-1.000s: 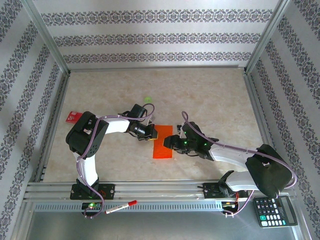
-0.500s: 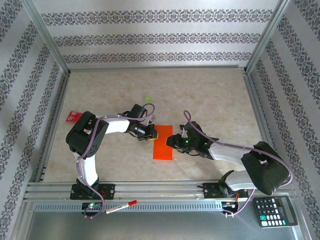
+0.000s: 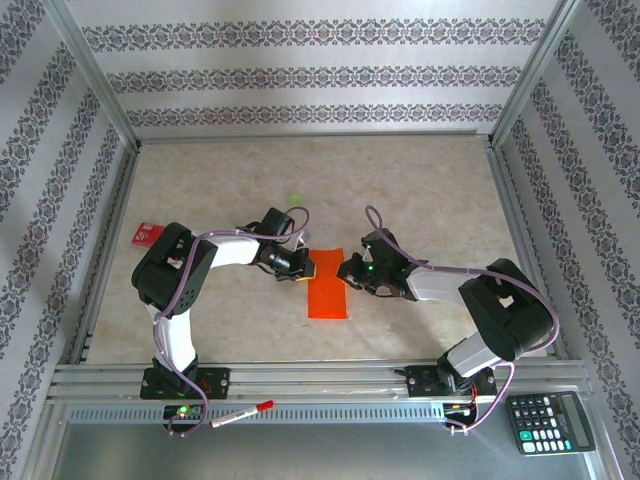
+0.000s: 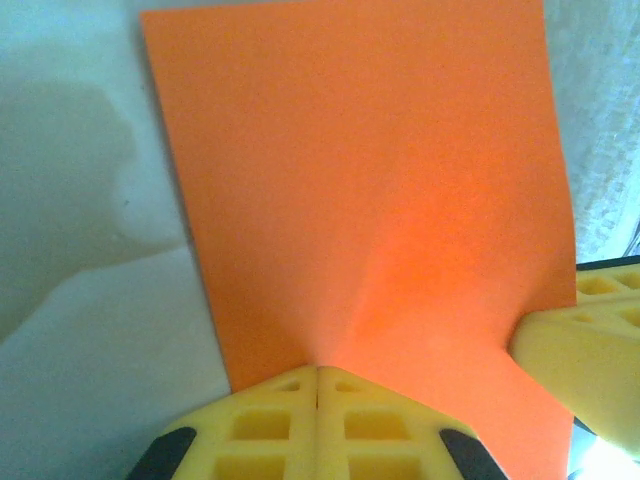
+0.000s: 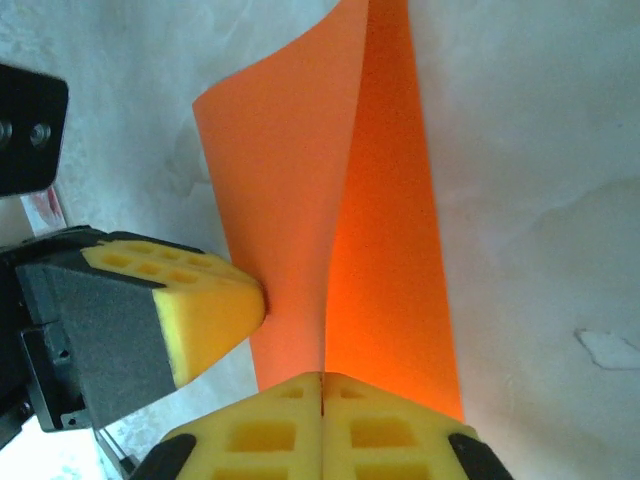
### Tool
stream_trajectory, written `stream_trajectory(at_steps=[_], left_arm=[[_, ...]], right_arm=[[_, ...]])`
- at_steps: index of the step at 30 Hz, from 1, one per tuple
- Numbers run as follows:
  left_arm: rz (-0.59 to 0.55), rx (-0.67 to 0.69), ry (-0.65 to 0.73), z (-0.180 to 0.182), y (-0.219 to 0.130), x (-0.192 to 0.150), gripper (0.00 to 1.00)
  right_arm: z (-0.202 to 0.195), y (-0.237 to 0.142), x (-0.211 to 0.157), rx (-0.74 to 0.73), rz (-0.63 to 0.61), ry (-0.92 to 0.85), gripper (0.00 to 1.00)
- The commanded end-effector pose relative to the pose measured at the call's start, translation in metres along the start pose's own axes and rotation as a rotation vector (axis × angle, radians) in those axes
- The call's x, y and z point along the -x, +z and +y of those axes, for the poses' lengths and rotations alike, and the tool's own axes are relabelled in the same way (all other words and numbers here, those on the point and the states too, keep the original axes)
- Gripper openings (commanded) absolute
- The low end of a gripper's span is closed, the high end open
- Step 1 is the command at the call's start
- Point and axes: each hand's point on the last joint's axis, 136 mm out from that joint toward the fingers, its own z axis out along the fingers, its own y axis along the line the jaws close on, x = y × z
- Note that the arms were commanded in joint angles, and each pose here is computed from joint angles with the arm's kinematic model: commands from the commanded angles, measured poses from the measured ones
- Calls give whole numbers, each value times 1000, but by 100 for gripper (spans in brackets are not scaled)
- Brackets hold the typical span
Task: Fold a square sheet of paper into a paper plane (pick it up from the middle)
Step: Fold the triangle a second time at the center of the table.
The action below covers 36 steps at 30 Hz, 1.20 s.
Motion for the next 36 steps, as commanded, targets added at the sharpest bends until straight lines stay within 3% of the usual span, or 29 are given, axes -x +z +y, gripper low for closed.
stream_trajectory(at_steps=[1, 6, 11, 15, 21, 26, 36], left_arm=[[42, 102, -46, 22, 0, -15, 3], [-31, 32, 1, -6, -14, -1, 22], [-168, -43, 149, -40, -42, 1, 39], [-265, -50, 383, -67, -51, -30, 54], [-276, 115, 704, -71, -39, -79, 72], [-256, 227, 895, -78, -17, -99, 74], [-275, 336, 1027, -90, 8, -97, 69]], right_arm=[[-1, 0, 8, -22, -24, 18, 0], [-5, -1, 1, -43, -2, 66, 0], [-6, -9, -1, -56, -6, 156, 0], [-5, -12, -2, -51, -9, 228, 0], [-3, -9, -4, -49, 10, 285, 0], [-6, -6, -5, -57, 17, 312, 0], [-8, -2, -8, -50, 32, 327, 0]])
